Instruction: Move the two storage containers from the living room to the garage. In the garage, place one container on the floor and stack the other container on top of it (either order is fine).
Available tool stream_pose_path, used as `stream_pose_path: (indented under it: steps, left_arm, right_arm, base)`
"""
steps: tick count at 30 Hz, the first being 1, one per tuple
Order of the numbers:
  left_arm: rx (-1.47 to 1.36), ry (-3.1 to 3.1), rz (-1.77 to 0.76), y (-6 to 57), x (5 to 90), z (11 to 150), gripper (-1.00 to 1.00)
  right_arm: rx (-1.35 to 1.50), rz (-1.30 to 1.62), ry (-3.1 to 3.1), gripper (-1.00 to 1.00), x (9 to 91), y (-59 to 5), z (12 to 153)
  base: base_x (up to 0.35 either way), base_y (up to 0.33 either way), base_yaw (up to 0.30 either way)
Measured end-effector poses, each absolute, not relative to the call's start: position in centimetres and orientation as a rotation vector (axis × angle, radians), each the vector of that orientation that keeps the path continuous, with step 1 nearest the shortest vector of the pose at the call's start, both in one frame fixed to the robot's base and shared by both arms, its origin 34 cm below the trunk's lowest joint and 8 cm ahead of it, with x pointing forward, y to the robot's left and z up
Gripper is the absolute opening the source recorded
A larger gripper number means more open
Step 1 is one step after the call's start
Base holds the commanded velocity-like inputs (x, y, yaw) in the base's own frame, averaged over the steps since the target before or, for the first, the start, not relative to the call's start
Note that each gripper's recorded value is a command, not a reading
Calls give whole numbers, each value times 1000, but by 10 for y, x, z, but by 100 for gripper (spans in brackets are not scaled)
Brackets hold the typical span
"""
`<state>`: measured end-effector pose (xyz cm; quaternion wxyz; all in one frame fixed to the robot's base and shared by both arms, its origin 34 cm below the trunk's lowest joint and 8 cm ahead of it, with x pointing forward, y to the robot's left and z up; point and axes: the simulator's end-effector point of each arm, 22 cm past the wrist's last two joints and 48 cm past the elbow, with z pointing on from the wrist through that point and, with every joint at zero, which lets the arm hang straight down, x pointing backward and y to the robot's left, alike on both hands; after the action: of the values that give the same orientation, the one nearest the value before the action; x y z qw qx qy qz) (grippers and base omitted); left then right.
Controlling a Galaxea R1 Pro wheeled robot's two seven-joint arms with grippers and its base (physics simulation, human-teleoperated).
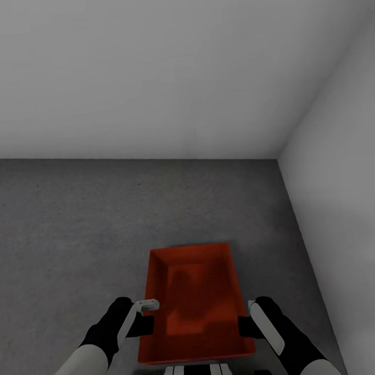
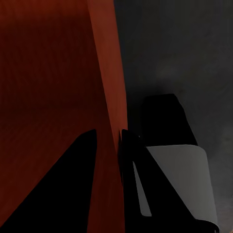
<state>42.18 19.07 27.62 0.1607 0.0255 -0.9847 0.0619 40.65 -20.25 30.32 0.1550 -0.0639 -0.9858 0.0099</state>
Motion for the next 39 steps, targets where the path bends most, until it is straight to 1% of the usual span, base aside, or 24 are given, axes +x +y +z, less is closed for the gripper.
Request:
stream_pose_path:
  steps: [39]
  left_arm:
    - [71,-2868,181,191,423,261,-100]
  right_arm:
    - [-186,24,-2881,-100,406,-202,287]
  base:
    - [0,0,-3]
